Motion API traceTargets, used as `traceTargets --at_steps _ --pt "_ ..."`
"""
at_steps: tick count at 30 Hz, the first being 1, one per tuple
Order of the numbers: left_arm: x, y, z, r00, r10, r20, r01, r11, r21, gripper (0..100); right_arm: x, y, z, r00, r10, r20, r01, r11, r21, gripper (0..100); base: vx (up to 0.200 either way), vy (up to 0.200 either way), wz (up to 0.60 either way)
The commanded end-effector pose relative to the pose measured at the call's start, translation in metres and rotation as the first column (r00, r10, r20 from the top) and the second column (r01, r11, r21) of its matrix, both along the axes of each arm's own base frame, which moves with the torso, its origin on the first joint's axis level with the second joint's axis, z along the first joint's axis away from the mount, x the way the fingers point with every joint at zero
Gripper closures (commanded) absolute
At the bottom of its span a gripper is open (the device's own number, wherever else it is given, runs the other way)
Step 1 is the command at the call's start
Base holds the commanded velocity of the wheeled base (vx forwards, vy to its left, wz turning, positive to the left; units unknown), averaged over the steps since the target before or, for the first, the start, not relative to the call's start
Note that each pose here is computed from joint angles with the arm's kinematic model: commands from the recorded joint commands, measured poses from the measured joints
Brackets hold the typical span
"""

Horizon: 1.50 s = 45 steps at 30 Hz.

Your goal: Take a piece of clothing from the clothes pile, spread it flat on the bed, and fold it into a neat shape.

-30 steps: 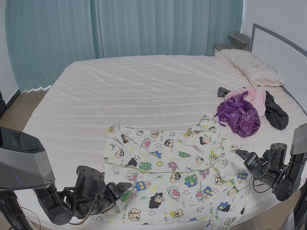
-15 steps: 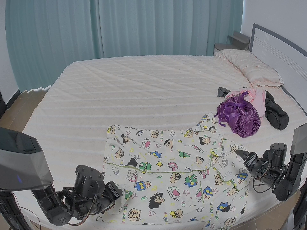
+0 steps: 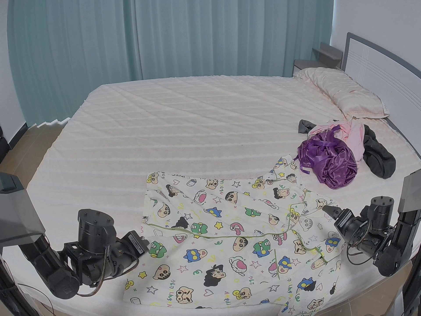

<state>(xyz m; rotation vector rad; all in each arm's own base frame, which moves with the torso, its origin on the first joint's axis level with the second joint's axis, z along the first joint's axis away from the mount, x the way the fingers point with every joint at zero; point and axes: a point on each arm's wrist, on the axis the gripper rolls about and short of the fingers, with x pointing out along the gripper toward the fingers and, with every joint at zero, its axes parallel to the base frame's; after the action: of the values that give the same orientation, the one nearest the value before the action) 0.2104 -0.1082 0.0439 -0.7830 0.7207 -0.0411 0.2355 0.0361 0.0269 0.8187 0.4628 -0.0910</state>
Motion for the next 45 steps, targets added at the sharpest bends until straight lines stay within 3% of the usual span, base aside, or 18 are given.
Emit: traceTargets --at_steps 1,4,13,23,24,31,36,40,45 --pt "0.008 0.012 0.000 0.999 0.036 0.005 -0.036 0.999 0.000 100 0.000 0.000 0.000 1.000 -0.001 -0.001 0.001 1.000 0.000 0 0.000 0.000 0.00" --pt "0.014 0.016 -0.012 0.999 0.024 -0.035 -0.024 1.000 0.004 100 0.000 0.000 -0.001 1.000 0.000 -0.003 0.000 1.000 0.000 0 0.000 0.000 0.00" --pt "0.030 0.026 -0.038 0.998 0.060 -0.012 -0.060 0.998 0.026 100 -0.001 0.000 -0.001 1.000 0.000 -0.006 0.000 1.000 -0.001 0 0.000 0.000 0.00" --pt "0.034 0.030 -0.039 0.997 0.081 -0.010 -0.081 0.996 0.029 100 0.000 0.000 -0.002 1.000 0.002 -0.011 -0.002 1.000 -0.001 0 0.000 0.000 0.00" --pt "0.034 0.031 -0.039 0.996 0.083 -0.011 -0.083 0.996 0.030 0 0.000 0.000 -0.002 1.000 0.002 -0.011 -0.002 1.000 -0.001 0 0.000 0.000 0.00" --pt "0.038 0.043 -0.036 0.993 0.122 0.011 -0.122 0.992 0.040 0 -0.001 0.000 0.000 1.000 0.000 -0.003 0.000 1.000 0.000 0 0.000 0.000 0.00" --pt "0.056 0.041 -0.017 0.986 0.129 0.104 -0.130 0.992 0.002 0 -0.001 0.000 0.000 1.000 0.003 -0.003 -0.003 1.000 -0.002 0 0.000 0.000 0.00" --pt "0.082 0.032 -0.004 0.984 0.112 0.142 -0.110 0.994 -0.018 0 -0.002 0.003 -0.001 1.000 0.014 -0.006 -0.014 1.000 -0.001 0 0.000 0.000 0.00" --pt "0.114 0.022 0.007 0.994 0.036 0.107 -0.031 0.998 -0.056 0 -0.002 0.005 -0.001 1.000 0.022 -0.007 -0.022 1.000 -0.001 0 0.000 0.000 0.00"
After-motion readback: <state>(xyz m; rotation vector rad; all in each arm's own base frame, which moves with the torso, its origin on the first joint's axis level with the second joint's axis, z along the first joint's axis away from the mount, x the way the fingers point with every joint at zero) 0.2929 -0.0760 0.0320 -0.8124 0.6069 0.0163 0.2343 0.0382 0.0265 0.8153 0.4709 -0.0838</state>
